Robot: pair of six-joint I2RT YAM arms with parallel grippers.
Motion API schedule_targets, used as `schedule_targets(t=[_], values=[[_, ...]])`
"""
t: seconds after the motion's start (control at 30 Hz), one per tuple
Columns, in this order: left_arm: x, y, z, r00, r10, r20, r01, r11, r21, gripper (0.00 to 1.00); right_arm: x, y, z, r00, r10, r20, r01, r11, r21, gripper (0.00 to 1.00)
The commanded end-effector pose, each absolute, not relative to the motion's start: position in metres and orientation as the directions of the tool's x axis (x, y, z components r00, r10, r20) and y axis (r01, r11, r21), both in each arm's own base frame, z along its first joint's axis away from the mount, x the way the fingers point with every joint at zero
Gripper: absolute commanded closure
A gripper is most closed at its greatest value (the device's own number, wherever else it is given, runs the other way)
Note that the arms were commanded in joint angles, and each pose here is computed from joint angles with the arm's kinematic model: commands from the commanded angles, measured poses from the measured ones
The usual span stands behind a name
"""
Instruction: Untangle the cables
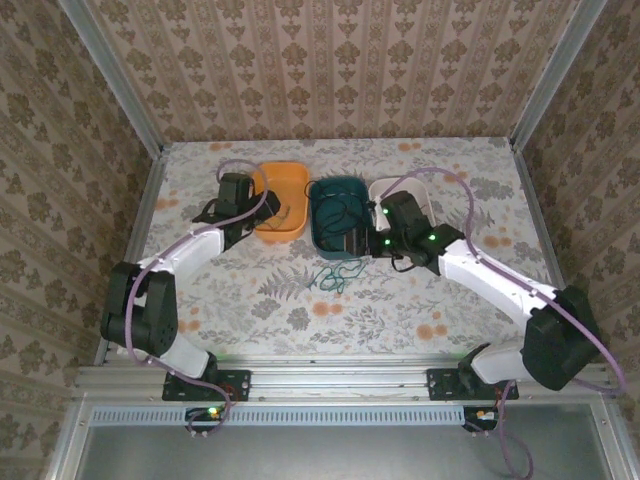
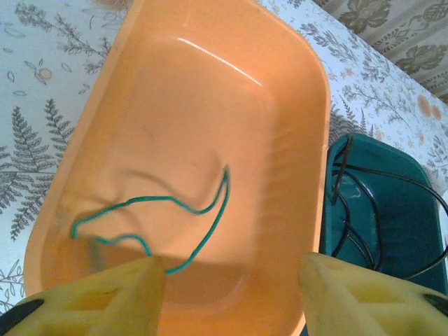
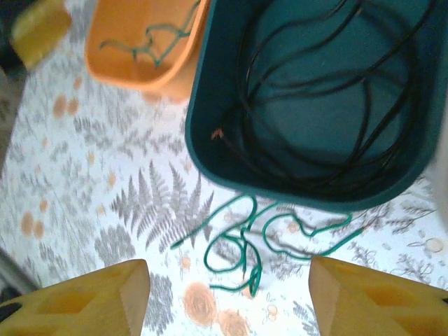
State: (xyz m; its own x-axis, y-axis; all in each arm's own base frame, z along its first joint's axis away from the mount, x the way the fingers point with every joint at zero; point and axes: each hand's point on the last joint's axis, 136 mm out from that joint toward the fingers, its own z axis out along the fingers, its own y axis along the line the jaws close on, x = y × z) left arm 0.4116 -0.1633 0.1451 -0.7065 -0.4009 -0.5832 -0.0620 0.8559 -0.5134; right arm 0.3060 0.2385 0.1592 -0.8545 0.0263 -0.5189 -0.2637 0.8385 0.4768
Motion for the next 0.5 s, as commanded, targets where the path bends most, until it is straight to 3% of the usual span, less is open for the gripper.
schedule_targets(t=[0.0,0.2,0.47], values=[[0.397,-0.182,0.16,-0.708,-0.252,-0.66,0.078,0.901,-0.427,0.41,0.285,0.256,0.139,-0.881,-0.148,-0.45,-0.363,0.822,0.44,0.38],[0.328,-0.239,0.135,-0.737,0.088,-0.67,0.404,0.852,-0.333,0.41,0.277,0.264,0.097,-0.892,-0.279,-0.356,-0.398,0.858,0.324,0.43],[0.236,-0.252,0.059,-0.746,0.479,-0.463,0.62,0.753,-0.221,0.43,0.289,0.238,0.083,-0.927,-0.191,-0.322,-0.285,0.917,0.279,0.43]])
